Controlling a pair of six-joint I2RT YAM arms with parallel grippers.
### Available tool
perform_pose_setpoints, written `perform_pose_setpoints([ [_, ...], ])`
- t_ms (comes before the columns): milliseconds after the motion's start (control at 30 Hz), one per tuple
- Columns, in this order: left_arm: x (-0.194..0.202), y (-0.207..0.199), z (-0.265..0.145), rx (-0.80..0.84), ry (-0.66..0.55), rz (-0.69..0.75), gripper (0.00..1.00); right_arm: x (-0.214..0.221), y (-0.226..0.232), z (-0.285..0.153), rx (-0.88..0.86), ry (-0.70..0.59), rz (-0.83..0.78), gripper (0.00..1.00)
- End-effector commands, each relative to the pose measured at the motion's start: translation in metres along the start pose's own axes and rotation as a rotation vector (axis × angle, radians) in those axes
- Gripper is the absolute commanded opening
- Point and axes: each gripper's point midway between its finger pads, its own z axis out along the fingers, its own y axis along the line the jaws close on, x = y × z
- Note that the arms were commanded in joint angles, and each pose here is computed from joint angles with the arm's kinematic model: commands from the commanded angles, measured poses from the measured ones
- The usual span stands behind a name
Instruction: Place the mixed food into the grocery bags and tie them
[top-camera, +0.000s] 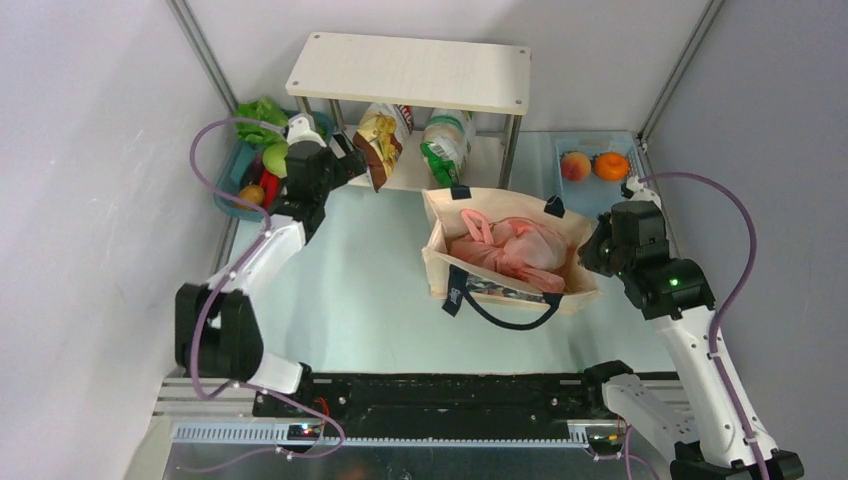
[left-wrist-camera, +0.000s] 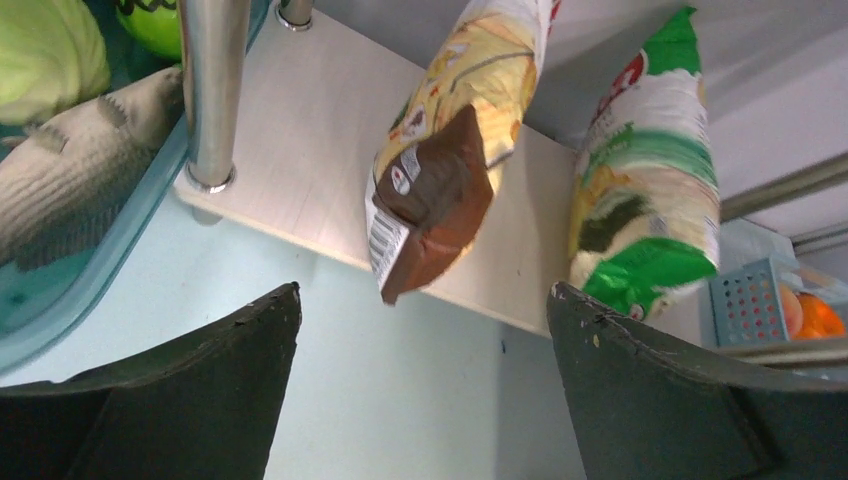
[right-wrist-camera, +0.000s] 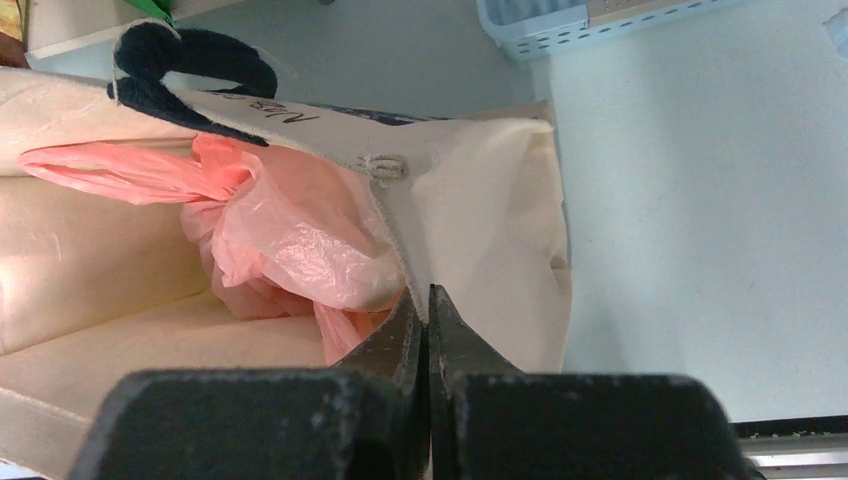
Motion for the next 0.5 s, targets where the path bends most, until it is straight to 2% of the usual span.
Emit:
perform_pose_setpoints([
  [0, -0.047, -0.017, 0.033, 0.122, -0.156, -0.005, 0.96, -0.018, 0.014, -0.01, -0.081, -0.077, 0.006, 0.0],
  [267, -0.029, -0.023, 0.088, 0.202, -0.166, 0.073, 0.88, -0.02, 0.012, -0.01, -0.072, -0.087, -0.008, 0.0],
  [467, -0.019, -0.041, 0.114, 0.31, -0.145, 0.069, 0.54, -0.018, 0.017, -0.005, -0.093, -0.067, -0.009, 0.0],
])
